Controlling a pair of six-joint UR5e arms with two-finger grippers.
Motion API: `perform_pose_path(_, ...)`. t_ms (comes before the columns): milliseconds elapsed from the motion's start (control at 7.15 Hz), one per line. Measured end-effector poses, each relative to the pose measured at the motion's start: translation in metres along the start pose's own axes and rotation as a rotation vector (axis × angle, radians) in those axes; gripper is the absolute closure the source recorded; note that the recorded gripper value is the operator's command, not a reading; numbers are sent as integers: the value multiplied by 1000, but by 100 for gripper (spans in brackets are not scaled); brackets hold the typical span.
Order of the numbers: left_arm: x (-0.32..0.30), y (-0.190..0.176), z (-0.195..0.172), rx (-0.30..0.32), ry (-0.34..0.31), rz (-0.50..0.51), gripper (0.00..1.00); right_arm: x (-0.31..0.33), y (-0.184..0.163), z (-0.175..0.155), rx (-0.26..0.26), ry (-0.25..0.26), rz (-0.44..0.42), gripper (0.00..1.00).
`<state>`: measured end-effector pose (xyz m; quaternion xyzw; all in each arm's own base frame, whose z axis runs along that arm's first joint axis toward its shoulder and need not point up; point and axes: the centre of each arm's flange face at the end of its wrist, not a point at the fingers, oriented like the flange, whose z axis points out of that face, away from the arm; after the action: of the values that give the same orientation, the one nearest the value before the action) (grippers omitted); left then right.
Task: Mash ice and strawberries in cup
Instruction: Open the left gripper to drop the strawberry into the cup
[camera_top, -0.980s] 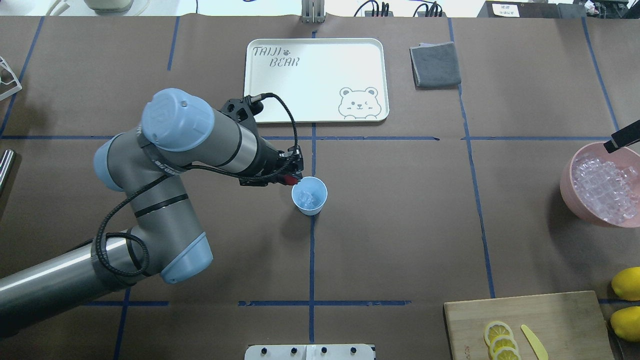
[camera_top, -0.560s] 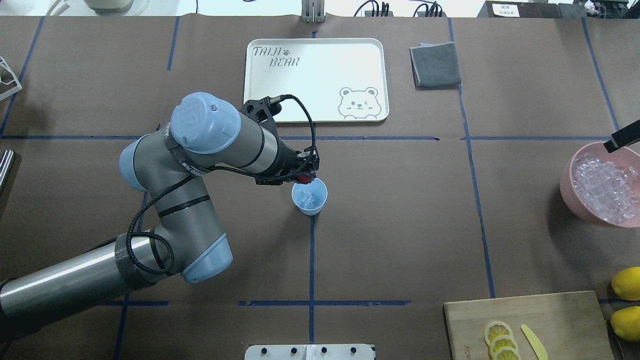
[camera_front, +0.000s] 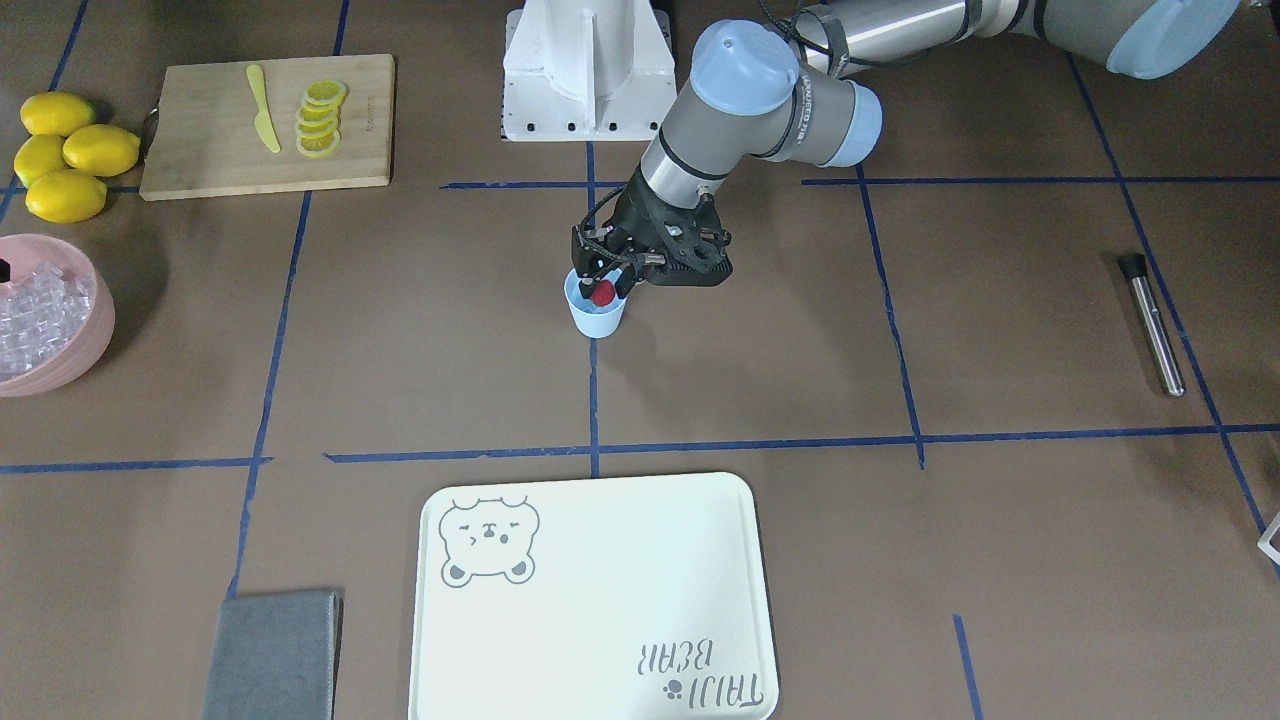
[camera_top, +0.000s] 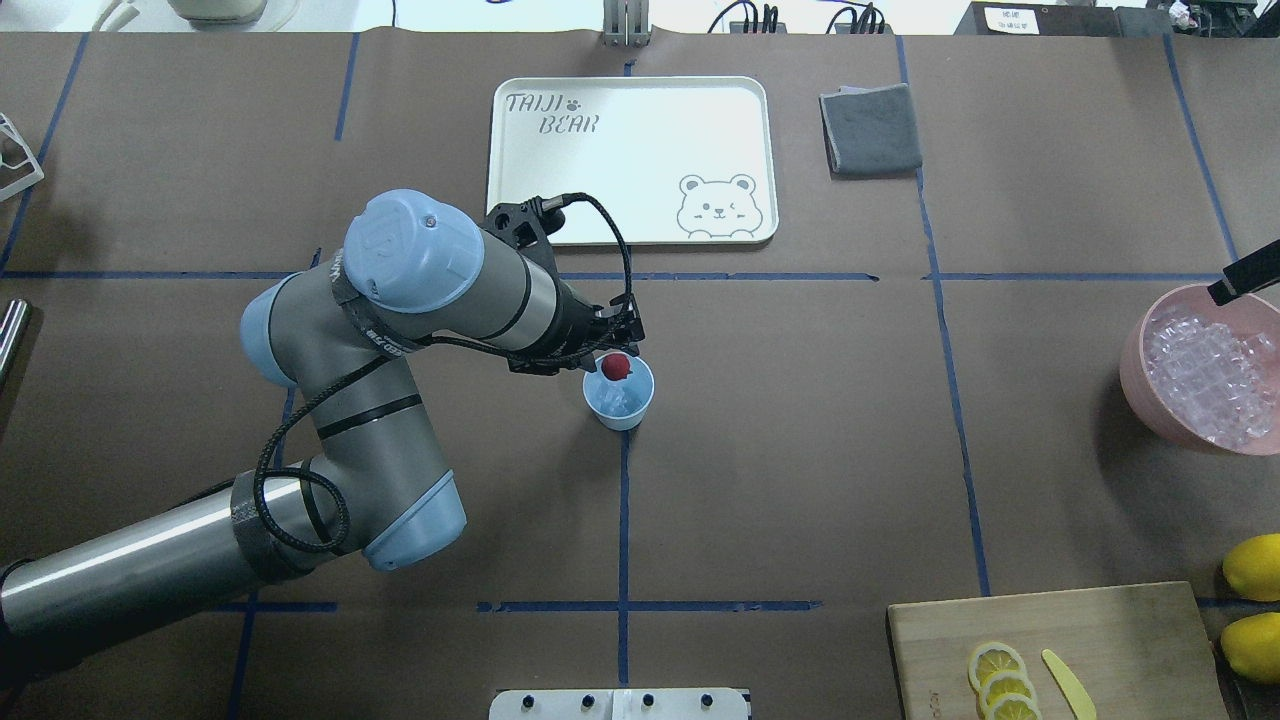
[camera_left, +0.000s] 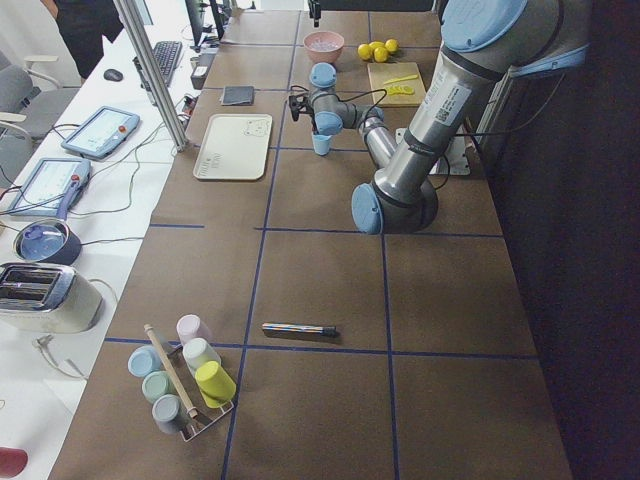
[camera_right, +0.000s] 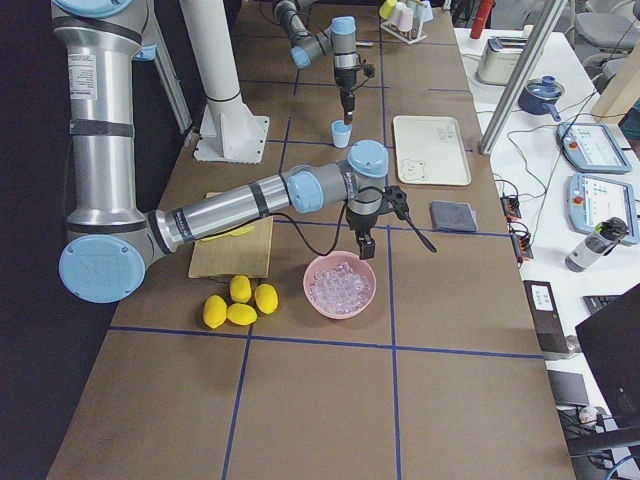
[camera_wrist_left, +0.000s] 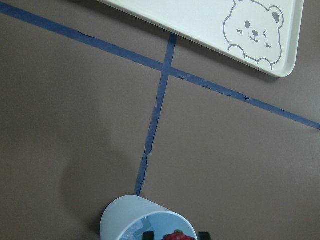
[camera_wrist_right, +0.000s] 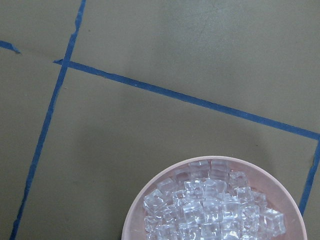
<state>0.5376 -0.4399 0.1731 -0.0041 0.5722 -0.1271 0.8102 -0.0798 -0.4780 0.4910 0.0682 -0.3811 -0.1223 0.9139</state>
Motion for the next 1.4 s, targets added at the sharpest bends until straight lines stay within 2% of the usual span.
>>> perform_pose_path(420, -13, 1, -8, -1, 0, 1, 17, 0, 0, 0, 0, 0, 1, 0)
perform_pose_path(560, -34, -2, -20, 6, -5, 12, 17, 1, 0, -1, 0, 0, 2, 0)
perform_pose_path(700, -66, -13, -35, 23, -27, 67, 17, 2, 1, -1, 0, 0, 6, 0)
perform_pose_path(980, -159, -46, -62, 43, -125, 238, 17, 9, 4, -1, -2, 3, 20, 0)
perform_pose_path(1399, -331, -125, -150, 17, -288, 407, 17, 17, 7, -3, -11, 9, 46, 0)
